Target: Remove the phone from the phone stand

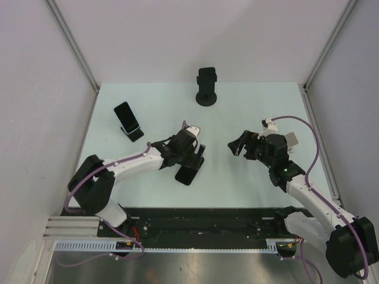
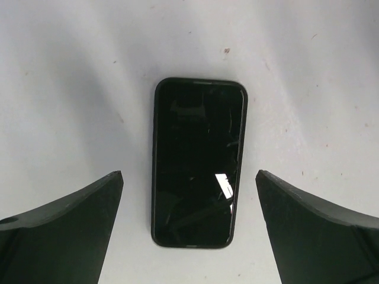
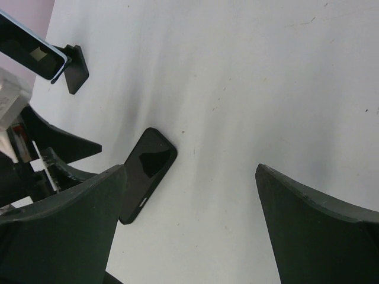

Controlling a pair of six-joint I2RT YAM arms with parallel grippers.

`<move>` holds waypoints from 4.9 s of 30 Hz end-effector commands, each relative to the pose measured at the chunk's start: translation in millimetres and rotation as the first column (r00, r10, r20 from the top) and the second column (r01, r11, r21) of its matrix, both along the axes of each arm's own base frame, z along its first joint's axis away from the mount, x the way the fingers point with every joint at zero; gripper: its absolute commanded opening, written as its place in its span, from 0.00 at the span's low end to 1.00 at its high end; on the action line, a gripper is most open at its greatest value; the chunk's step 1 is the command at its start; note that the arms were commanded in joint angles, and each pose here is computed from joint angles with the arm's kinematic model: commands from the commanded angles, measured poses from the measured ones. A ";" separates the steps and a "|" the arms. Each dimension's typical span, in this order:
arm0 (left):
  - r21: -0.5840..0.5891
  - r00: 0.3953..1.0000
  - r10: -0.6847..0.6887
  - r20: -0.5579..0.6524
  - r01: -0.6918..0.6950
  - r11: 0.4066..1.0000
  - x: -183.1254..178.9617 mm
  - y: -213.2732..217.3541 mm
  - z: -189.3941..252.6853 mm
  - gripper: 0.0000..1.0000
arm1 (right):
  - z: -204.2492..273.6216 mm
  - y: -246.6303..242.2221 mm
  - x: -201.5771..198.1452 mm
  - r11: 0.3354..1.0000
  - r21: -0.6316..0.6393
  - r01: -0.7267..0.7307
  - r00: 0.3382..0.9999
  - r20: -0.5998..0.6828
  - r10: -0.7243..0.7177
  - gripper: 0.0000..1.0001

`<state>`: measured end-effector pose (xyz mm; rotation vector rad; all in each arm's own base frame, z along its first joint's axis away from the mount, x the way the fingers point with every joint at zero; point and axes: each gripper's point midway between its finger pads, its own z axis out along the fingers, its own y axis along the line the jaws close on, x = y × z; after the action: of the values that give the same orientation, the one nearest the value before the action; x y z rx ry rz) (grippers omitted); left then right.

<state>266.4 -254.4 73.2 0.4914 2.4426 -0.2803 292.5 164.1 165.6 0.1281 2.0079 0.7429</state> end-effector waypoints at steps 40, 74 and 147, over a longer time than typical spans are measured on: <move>0.174 0.934 0.335 -0.123 -0.312 0.934 -11.8 76.8 -63.7 0.52 | 3.1 -17.8 -2.6 0.997 -0.069 0.030 0.999 0.013 -0.029 0.96; 0.109 0.892 0.436 -0.117 -0.425 0.899 -3.3 89.7 -50.2 1.00 | 10.0 -28.2 -1.7 0.994 -0.063 0.084 0.996 0.028 -0.083 0.96; -0.195 0.772 0.223 0.595 -0.131 0.972 -15.0 144.9 187.6 1.00 | -37.4 -232.3 83.9 0.311 -0.531 0.788 0.366 -0.002 -0.931 0.53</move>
<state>247.5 -107.4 256.6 0.2134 1.8157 -0.1737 362.6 -72.0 106.0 1.1462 1.9472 -0.5375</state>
